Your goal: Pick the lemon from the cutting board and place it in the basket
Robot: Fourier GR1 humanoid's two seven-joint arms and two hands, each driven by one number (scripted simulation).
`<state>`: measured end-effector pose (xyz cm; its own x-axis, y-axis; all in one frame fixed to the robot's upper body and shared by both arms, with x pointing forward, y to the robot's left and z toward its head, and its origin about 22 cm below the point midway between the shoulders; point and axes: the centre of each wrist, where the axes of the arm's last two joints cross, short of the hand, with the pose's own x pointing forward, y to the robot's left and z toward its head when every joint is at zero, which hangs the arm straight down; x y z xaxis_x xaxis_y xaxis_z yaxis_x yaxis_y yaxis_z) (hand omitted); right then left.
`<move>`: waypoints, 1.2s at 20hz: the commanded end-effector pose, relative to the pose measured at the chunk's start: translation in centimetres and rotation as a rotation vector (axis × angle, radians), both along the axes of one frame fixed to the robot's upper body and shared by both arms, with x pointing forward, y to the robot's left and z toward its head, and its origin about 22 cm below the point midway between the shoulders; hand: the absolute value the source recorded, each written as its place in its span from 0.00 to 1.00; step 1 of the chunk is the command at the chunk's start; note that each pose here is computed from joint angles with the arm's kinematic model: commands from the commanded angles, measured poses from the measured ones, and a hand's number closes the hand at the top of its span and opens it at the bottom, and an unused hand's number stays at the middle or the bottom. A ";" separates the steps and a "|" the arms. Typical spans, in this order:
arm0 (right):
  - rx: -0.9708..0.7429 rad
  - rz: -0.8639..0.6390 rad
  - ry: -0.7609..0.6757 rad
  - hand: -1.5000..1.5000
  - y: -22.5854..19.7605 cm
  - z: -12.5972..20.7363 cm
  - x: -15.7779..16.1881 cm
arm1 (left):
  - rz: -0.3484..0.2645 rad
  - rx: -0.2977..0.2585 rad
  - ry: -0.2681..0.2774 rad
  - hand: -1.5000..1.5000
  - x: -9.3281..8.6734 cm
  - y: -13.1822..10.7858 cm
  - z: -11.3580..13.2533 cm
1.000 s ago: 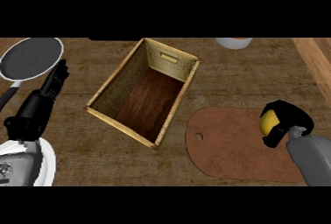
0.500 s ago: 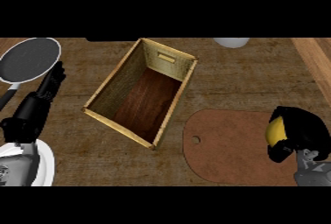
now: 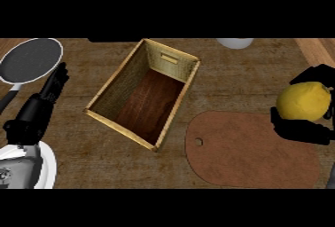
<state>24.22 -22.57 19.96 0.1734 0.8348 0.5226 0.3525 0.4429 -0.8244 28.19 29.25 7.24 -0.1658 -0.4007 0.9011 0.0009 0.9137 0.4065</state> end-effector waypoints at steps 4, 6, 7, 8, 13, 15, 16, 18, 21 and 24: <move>0.087 0.124 -0.228 1.00 3.8 9.0 -2.0 | -0.037 0.001 0.011 0.50 -0.4 0.9 -0.1; 0.094 0.195 -0.219 1.00 4.3 11.9 -2.0 | -0.025 -0.011 -0.017 0.50 0.4 -0.2 0.2; 0.106 0.229 -0.218 1.00 6.0 12.5 -1.6 | -0.020 0.001 0.000 0.50 1.7 0.4 0.4; 0.100 0.222 -0.215 1.00 6.4 13.9 -1.9 | -0.034 0.009 0.003 0.50 0.3 -0.8 0.5; 0.141 0.272 -0.150 1.00 12.0 17.8 1.4 | -0.023 0.002 -0.008 0.50 0.9 -0.9 0.4; 0.148 0.304 -0.108 1.00 13.4 19.0 1.4 | -0.016 0.015 -0.011 0.50 0.8 -0.3 0.5; 0.144 0.305 -0.103 1.00 13.8 19.6 2.6 | -0.025 0.000 -0.010 0.50 1.5 -1.0 1.5; 0.152 0.311 -0.068 1.00 15.3 20.1 3.4 | -0.037 0.002 -0.009 0.50 0.2 -0.5 0.6; 0.179 0.300 -0.017 1.00 16.2 20.6 6.0 | -0.024 0.012 -0.004 0.50 0.5 -0.7 0.4; 0.197 0.297 0.020 1.00 19.7 20.9 6.5 | -0.034 0.009 -0.017 0.50 0.9 -2.3 -0.1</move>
<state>29.55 -5.79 39.89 -0.1872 0.7335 0.6534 0.2170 0.6796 -0.7007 28.91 28.27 7.31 -0.1867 -0.3981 0.8981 0.0296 0.9115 0.4102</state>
